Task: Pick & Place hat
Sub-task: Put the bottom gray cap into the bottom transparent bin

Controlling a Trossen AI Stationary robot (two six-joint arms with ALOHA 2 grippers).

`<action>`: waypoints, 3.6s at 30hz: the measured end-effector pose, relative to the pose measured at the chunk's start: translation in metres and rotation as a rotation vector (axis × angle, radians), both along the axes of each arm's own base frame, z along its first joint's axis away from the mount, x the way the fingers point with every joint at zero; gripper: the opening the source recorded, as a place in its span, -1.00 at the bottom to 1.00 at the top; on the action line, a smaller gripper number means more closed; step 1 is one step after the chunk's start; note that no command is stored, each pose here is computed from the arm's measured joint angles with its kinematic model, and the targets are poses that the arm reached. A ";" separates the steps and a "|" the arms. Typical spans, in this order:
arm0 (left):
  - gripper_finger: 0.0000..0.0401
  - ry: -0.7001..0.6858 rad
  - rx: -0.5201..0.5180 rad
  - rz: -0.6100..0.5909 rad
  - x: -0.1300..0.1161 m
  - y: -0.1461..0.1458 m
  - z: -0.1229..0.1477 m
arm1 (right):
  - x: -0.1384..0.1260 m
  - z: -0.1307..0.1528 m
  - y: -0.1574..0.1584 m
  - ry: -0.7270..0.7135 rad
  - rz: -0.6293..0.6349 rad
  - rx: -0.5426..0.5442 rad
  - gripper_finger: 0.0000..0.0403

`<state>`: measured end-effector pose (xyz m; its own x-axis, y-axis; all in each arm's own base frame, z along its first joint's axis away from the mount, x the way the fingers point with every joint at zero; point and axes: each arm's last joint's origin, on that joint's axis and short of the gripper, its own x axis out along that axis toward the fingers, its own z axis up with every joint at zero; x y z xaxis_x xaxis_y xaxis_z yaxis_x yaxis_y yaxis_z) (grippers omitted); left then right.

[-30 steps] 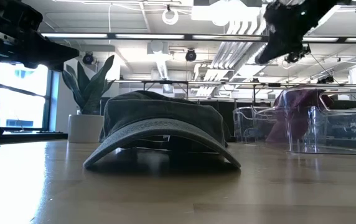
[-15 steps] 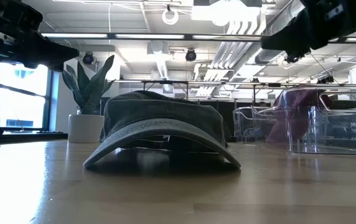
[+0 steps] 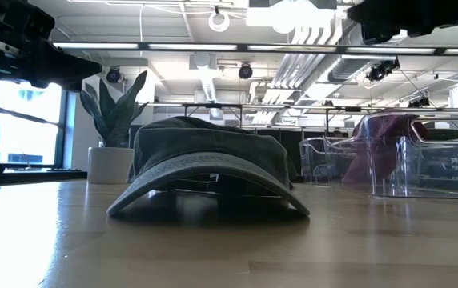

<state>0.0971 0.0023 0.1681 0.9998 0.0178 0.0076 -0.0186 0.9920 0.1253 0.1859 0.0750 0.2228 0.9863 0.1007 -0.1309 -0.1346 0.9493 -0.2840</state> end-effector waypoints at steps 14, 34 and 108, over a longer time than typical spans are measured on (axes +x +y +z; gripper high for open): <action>-1.00 0.000 0.000 0.000 0.000 0.000 0.000 | 0.001 0.013 -0.001 -0.119 0.011 0.092 -0.98; -1.00 -0.363 -0.308 -0.157 -0.006 -0.003 0.036 | 0.011 -0.025 0.009 0.095 -0.164 0.088 -0.97; -0.96 1.469 0.459 0.203 0.266 -0.006 0.157 | -0.005 0.023 -0.033 -0.127 -0.530 -0.257 -0.94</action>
<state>0.3630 -0.0034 0.3247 0.1139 0.4198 -0.9004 0.2640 0.8610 0.4348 0.1805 0.0415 0.2456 0.9030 -0.4281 0.0363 0.3882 0.7768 -0.4959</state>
